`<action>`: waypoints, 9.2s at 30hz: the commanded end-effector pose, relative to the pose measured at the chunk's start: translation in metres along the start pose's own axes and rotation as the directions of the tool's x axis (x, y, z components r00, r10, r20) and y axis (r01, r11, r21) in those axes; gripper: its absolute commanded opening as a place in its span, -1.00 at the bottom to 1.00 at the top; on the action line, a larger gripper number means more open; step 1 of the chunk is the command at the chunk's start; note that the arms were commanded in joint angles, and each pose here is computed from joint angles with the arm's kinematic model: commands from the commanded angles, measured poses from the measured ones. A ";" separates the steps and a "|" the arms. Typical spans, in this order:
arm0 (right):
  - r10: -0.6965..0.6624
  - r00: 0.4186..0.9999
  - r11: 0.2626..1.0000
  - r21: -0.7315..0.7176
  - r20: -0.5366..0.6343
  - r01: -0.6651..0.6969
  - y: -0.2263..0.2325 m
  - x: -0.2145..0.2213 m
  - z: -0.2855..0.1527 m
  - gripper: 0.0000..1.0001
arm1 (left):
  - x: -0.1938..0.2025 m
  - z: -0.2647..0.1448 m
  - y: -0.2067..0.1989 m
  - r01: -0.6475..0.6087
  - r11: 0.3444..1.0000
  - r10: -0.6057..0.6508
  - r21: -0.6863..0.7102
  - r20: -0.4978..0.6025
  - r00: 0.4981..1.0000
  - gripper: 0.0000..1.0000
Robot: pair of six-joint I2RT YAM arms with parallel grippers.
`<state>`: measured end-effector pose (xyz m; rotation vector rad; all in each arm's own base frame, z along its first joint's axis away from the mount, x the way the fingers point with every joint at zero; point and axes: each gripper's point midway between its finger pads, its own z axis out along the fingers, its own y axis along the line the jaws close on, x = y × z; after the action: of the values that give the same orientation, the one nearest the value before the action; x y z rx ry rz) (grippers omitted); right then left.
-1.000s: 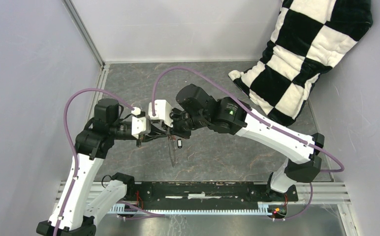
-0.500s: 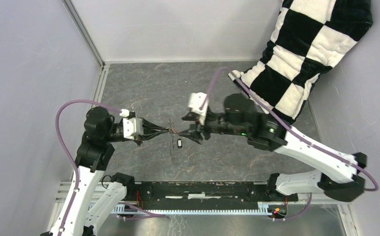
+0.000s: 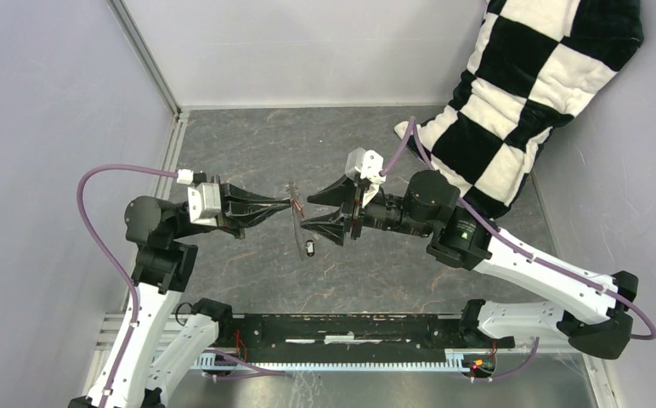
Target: Put the keys on the keyring
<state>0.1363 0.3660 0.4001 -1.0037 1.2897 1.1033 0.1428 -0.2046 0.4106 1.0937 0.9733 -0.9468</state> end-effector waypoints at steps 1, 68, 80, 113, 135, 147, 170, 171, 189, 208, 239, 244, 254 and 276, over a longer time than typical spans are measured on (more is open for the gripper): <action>0.015 0.991 0.999 -0.042 0.136 -0.010 0.007 -0.037 0.006 0.14 | -0.033 0.003 -0.001 -0.002 1.000 0.002 -0.010 0.076 0.997 -0.96; -0.233 0.972 0.930 -0.299 -0.024 0.215 0.027 -0.046 0.018 -0.31 | -0.020 -0.003 -0.029 -0.068 0.987 0.068 0.148 0.002 0.998 -0.96; -0.215 0.976 0.933 -0.305 -0.043 0.192 0.025 -0.039 0.021 -0.68 | -0.021 -0.003 -0.030 -0.062 0.986 0.063 0.152 0.003 0.998 -0.96; -0.219 0.898 0.969 -0.194 -0.383 0.154 -0.007 0.033 0.025 -0.99 | 0.074 -0.022 -0.016 -0.009 0.988 0.061 0.153 -0.341 0.938 -0.17; -0.250 0.835 0.968 -0.162 -0.491 0.194 -0.010 0.049 0.038 -0.99 | 0.085 -0.025 -0.030 -0.005 0.973 0.096 0.229 -0.388 0.917 -0.38; -0.261 0.827 0.964 -0.177 -0.498 0.197 -0.001 0.051 0.044 -0.99 | 0.092 -0.021 -0.026 -0.005 0.968 0.107 0.250 -0.395 0.912 -0.79; -0.125 0.979 0.984 0.103 -0.162 0.143 -0.015 -0.021 -0.002 0.23 | 0.028 0.007 -0.006 -0.046 0.998 0.050 0.044 -0.098 0.994 -0.96; -0.120 0.982 0.984 0.116 -0.145 0.137 -0.015 -0.018 -0.007 0.26 | 0.022 0.008 -0.005 -0.045 0.998 0.048 0.035 -0.082 0.996 -0.96; -0.129 0.992 0.979 0.158 0.003 0.127 -0.022 -0.024 0.003 0.28 | -0.021 0.015 0.001 0.046 0.999 -0.045 -0.016 0.052 0.998 -0.96; -0.129 0.991 0.983 0.125 -0.035 0.132 -0.015 -0.011 -0.002 -0.55 | -0.007 0.011 0.004 -0.006 0.999 0.006 -0.037 0.001 1.000 -0.96; -0.121 0.992 0.991 0.060 -0.036 0.123 -0.002 -0.018 -0.002 0.09 | -0.004 0.010 0.000 -0.070 0.998 0.070 -0.008 -0.015 0.997 -0.96; -0.128 0.992 0.990 0.051 0.000 0.128 -0.001 -0.028 0.002 0.07 | -0.003 0.010 0.001 -0.071 0.997 0.071 -0.012 -0.017 0.997 -0.96; -0.114 0.994 0.986 0.121 0.005 0.112 -0.014 -0.023 0.010 -0.26 | -0.001 0.009 0.000 -0.075 0.997 0.075 -0.008 -0.026 0.997 -0.96; -0.080 0.985 0.995 0.051 -0.155 0.089 0.000 0.015 -0.014 -0.96 | -0.001 0.007 -0.002 -0.119 0.993 0.119 0.002 -0.030 0.993 -0.96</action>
<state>0.1423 0.3599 0.3880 -1.0674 1.3551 0.9174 0.1464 -0.2132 0.3997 1.1269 1.0064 -0.8869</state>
